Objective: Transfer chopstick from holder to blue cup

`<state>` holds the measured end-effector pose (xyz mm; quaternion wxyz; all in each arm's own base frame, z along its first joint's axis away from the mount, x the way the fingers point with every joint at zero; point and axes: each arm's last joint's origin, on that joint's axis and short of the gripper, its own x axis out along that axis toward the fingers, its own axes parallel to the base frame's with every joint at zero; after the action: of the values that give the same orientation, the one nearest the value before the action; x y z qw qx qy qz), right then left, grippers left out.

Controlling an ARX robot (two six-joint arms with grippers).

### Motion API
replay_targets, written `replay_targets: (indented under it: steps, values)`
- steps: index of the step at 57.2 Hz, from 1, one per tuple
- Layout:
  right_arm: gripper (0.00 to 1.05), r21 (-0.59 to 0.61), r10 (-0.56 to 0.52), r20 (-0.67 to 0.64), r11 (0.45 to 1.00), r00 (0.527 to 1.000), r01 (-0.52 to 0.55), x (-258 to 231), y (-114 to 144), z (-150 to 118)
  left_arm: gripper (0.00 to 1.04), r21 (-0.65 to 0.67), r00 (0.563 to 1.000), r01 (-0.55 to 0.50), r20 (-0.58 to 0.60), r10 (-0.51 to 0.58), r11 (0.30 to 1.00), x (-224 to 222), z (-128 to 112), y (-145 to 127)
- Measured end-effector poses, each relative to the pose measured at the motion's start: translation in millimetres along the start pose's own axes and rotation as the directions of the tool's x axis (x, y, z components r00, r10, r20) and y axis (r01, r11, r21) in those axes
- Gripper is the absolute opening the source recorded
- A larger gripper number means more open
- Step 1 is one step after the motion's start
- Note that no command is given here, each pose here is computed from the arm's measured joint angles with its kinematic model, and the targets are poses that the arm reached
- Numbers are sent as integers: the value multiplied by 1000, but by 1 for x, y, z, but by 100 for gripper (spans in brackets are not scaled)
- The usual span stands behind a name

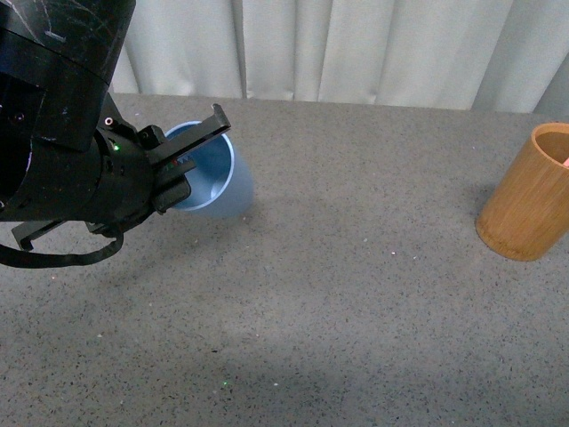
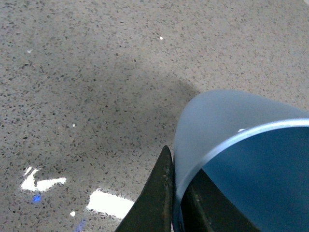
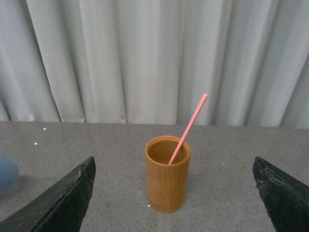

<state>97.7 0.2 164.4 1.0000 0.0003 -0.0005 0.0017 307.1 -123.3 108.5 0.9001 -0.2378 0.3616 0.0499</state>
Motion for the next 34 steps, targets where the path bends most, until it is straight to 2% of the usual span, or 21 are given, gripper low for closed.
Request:
replay_targets:
  steps: [9, 18, 34]
  values:
    - [95, 0, 0, 0, 1000, 1000, 0, 0, 0, 0, 4, 84, 998, 60, -23, -58, 995, -3, -3, -13]
    - [95, 0, 0, 0, 1000, 1000, 0, 0, 0, 0, 4, 168, 992, 121, -44, -116, 978, -3, 0, -41]
    - [95, 0, 0, 0, 1000, 1000, 0, 0, 0, 0, 4, 296, 986, 161, -100, -137, 942, 12, -11, -73]
